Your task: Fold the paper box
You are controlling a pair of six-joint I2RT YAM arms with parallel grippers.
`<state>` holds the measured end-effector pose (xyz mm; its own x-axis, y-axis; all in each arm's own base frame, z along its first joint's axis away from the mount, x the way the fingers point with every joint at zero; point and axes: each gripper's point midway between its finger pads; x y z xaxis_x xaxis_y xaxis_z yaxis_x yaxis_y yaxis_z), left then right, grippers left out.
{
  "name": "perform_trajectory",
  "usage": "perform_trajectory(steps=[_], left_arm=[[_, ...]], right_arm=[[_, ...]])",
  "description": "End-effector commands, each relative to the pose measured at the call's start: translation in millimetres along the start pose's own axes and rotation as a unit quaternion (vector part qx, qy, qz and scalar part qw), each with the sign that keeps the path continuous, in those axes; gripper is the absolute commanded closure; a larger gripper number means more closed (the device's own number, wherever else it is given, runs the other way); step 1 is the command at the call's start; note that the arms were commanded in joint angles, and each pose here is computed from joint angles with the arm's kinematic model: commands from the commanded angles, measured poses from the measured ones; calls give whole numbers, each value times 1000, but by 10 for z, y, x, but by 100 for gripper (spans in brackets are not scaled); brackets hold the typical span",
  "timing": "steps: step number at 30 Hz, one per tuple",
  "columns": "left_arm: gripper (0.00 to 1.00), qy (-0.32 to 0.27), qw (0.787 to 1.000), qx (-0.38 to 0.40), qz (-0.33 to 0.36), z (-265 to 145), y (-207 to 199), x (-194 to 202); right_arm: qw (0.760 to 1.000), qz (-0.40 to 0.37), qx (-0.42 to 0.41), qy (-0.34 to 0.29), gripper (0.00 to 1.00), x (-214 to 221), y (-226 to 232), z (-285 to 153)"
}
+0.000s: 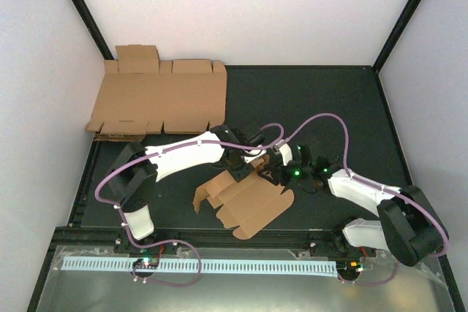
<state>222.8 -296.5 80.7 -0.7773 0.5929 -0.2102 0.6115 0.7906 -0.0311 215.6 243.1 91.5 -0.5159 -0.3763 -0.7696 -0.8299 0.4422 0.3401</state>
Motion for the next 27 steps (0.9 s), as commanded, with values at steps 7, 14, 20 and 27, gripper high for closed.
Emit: perform_trajectory(steps=[7,14,20,27], left_arm=[[53,6,999,41,21,52,-202,21],[53,-2,997,75,25,-15,-316,-12],[53,1,995,97,28,-44,-390,1],[53,14,994,109,24,-30,-434,31]], right_arm=[[998,-6,-26,-53,52,-80,74,45],[998,14,-28,-54,52,7,57,84],[997,11,-32,-74,54,-15,77,82],[994,-4,-29,-105,55,-49,68,83]])
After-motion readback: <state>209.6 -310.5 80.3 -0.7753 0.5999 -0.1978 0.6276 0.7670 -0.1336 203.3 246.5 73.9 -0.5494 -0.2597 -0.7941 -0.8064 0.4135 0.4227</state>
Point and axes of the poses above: each gripper's point midway between its finger pads, its own z axis out along the fingers, its own y axis along the line the jaws close on, x = y × z, and after that the axes turned 13 degrees about -z, right-handed
